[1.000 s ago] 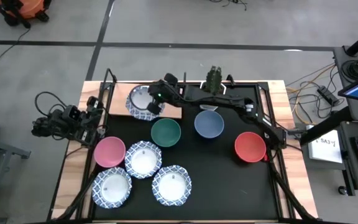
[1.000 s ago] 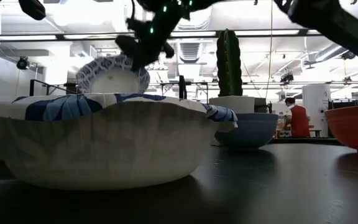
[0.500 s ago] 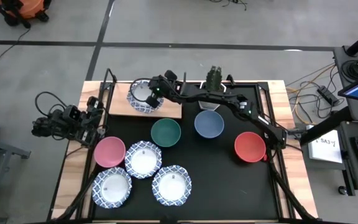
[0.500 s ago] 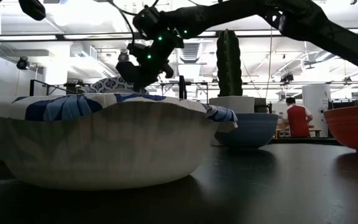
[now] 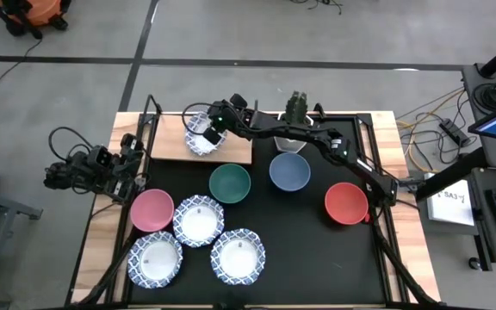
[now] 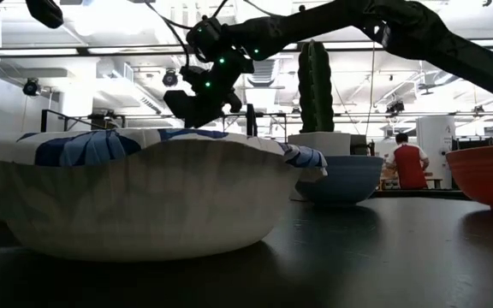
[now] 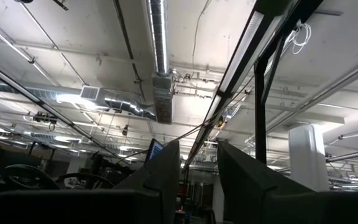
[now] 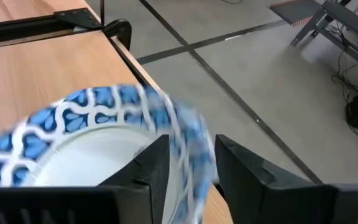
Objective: Place and stack bowls onto a shelf
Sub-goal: Put the top right white patterned paper bowl on the shelf
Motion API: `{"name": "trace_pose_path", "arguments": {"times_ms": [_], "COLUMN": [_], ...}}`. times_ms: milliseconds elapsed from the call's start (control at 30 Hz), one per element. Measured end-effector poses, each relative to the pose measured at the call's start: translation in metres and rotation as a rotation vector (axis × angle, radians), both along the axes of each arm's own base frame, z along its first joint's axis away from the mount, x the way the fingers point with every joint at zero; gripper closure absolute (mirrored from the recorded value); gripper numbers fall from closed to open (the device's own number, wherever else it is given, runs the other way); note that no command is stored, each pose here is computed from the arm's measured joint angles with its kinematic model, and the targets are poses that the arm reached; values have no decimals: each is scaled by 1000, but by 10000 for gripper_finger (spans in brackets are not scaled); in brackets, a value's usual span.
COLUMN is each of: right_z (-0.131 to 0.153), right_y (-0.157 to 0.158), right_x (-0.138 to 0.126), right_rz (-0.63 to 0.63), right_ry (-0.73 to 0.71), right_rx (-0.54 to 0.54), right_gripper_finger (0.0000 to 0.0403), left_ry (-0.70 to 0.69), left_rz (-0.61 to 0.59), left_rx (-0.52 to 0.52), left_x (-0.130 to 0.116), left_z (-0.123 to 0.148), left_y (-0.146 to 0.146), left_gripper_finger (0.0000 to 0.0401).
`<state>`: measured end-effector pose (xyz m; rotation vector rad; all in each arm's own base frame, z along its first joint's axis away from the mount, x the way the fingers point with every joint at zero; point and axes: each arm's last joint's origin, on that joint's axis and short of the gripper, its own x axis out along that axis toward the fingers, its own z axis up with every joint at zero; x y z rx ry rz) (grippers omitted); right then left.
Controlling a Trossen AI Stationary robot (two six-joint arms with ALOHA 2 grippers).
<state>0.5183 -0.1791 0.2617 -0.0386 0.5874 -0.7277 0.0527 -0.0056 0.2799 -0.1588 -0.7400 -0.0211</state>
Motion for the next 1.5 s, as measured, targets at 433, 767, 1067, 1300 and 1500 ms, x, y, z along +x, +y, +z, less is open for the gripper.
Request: {"name": "trace_pose_path", "arguments": {"times_ms": [433,767,1067,1300,1500], "right_z": [0,-7,-18,-34,-37], "right_y": [6,17,14,11,10], "right_x": [-15,-33,-33,-21,-3], "right_rz": [65,140,135,145,196], "right_ry": [249,440,472,430,266], "right_rx": [-2,136,161,148,126], "right_gripper_finger": [321,394,394,394,394], "left_ry": [5,10,10,10,10], "left_rz": [1,23,24,24,24], "left_rx": [1,16,16,16,15], "left_x": [0,1,1,1,1], "left_z": [-1,-1,-1,-1,-1], "left_y": [0,0,0,0,0], "left_gripper_finger": [309,309,309,309,309]}}
